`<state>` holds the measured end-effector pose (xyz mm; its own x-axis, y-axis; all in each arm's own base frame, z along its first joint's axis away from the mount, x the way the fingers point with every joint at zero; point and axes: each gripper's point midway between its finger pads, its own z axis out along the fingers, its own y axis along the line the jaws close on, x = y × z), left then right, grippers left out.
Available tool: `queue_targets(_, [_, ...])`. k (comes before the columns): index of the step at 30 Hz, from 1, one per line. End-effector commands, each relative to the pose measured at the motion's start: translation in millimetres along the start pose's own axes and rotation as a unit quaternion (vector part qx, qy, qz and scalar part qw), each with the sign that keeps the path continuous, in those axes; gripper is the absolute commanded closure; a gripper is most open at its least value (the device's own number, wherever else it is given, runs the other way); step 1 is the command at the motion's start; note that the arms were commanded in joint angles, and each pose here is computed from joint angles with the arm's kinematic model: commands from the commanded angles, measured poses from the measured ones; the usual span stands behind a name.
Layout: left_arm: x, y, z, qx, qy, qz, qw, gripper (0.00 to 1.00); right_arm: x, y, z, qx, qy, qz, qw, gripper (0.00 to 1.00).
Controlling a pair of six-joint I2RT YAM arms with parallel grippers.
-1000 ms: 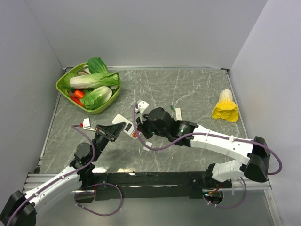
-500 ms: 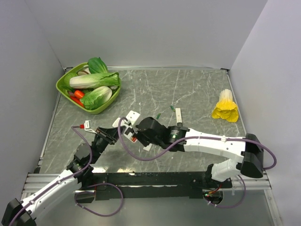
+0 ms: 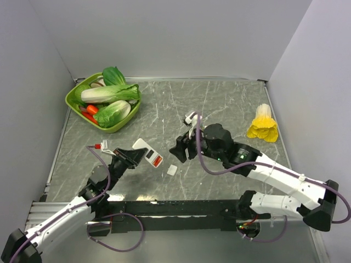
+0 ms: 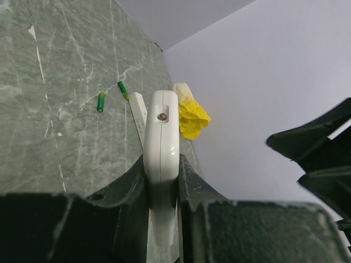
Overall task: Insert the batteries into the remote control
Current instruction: Load the battery into the remote control, then pick up the battery cover at the center of the board.
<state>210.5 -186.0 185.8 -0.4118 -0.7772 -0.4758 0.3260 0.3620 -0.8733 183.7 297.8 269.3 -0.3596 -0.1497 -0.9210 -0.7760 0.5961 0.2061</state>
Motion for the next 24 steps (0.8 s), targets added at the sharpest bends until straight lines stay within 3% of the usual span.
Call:
queue_targets(1, [-12.5,-22.0,5.2,0.016,-0.010,0.005,1.000,0.98,49.1,-4.6,10.9,-0.024,0.073,0.007,0.997,0.27])
queue_targets(9, [-2.2,27.5,2.2,-0.087,-0.008,-0.029,0.996,0.99,132.6,-24.0,29.2,-0.026,0.179,-0.044,0.982,0.13])
queue_targets(13, [7.7,46.0,-1.3,-0.112,0.001,-0.052,0.992,0.99,167.4,-31.9,43.2,-0.034,0.229,-0.072,0.970,0.12])
queue_targets(24, [13.6,77.3,-11.5,-0.115,-0.005,-0.102,0.988,0.99,206.7,-44.2,68.9,-0.030,0.288,-0.127,0.949,0.13])
